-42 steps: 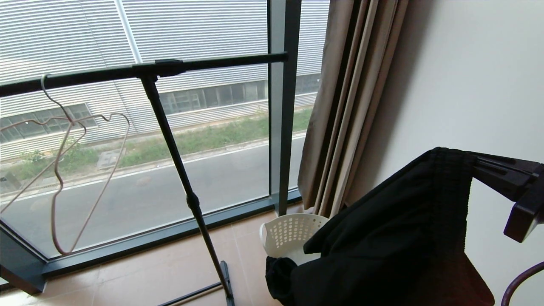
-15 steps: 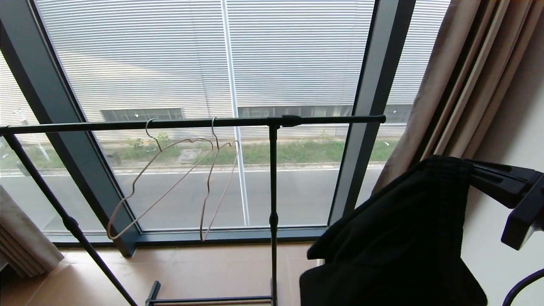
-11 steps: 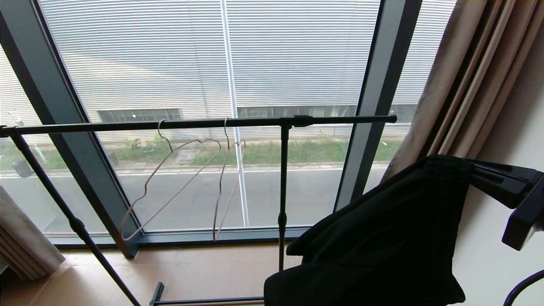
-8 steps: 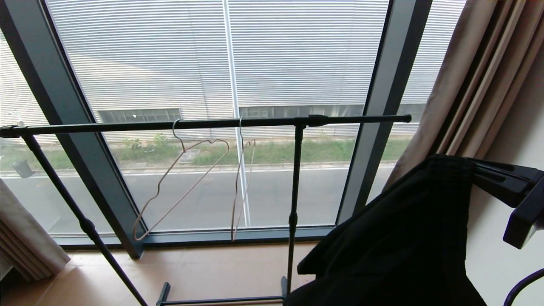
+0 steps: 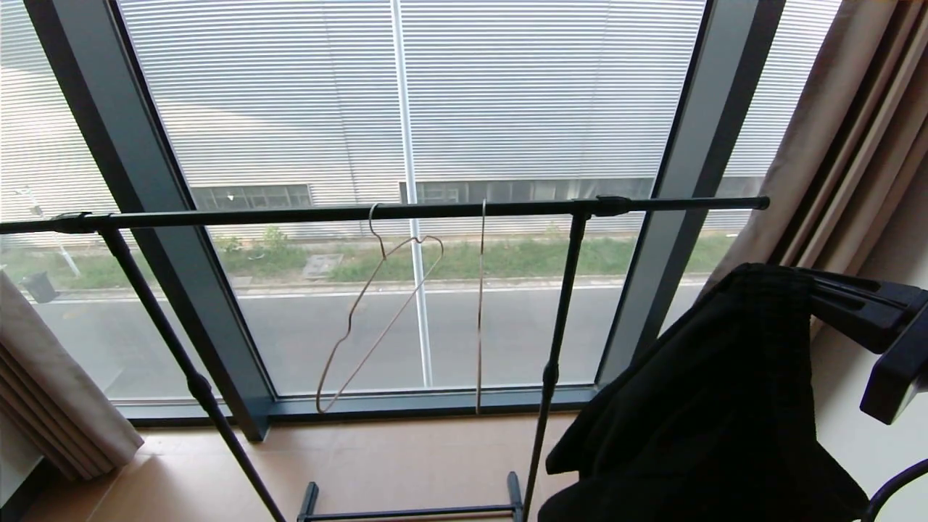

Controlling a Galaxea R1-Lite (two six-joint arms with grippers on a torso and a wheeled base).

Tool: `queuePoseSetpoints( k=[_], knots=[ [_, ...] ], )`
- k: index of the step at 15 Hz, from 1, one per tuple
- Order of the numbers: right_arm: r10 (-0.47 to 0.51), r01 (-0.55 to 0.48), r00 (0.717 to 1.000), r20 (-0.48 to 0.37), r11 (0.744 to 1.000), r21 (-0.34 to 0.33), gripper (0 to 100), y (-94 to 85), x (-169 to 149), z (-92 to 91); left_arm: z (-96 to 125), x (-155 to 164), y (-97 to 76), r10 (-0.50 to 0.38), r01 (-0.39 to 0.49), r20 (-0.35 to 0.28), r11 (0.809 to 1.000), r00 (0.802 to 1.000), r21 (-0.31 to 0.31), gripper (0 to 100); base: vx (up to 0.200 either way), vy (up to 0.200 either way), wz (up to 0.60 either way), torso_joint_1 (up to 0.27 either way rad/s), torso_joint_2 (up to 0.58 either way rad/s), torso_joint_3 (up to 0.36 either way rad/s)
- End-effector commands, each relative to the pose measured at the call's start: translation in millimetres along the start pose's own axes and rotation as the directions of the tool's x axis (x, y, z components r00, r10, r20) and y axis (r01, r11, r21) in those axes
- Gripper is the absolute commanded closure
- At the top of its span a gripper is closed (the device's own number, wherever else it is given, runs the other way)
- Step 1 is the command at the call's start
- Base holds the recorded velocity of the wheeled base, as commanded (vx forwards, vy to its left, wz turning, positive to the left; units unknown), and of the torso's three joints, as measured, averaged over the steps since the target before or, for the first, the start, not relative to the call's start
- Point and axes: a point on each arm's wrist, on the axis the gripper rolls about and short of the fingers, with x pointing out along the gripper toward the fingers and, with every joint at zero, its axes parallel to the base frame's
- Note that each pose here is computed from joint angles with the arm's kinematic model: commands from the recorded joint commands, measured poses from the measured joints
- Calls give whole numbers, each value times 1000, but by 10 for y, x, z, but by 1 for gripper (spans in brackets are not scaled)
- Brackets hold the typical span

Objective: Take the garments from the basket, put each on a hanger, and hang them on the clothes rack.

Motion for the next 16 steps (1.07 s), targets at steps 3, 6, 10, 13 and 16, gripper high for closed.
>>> queuePoseSetpoints(
  k=[3,6,10,13,16],
  knots=[
    [1,-1,1000,-2,1000,-1,100,3,3,-3,0,1,0,0,0,-1,1000,1000,0,0,0,200,0,2,4,2],
    [1,-1,1000,0,1000,-1,100,1,3,1,1,1,0,0,0,0,1000,1000,-2,0,-200,67,0,-2,5,2],
    [1,-1,1000,-2,1000,-1,100,3,3,-3,0,1,0,0,0,-1,1000,1000,0,0,-200,0,0,1,1,1],
    [0,0,1000,-2,1000,-1,100,2,3,-3,0,1,0,0,0,-1,1000,1000,-2,0,0,0,0,0,0,0],
    [1,-1,1000,-2,1000,-1,100,3,3,-3,0,1,0,2,-2,-1,1000,1000,0,0,0,0,0,0,0,0]
  ],
)
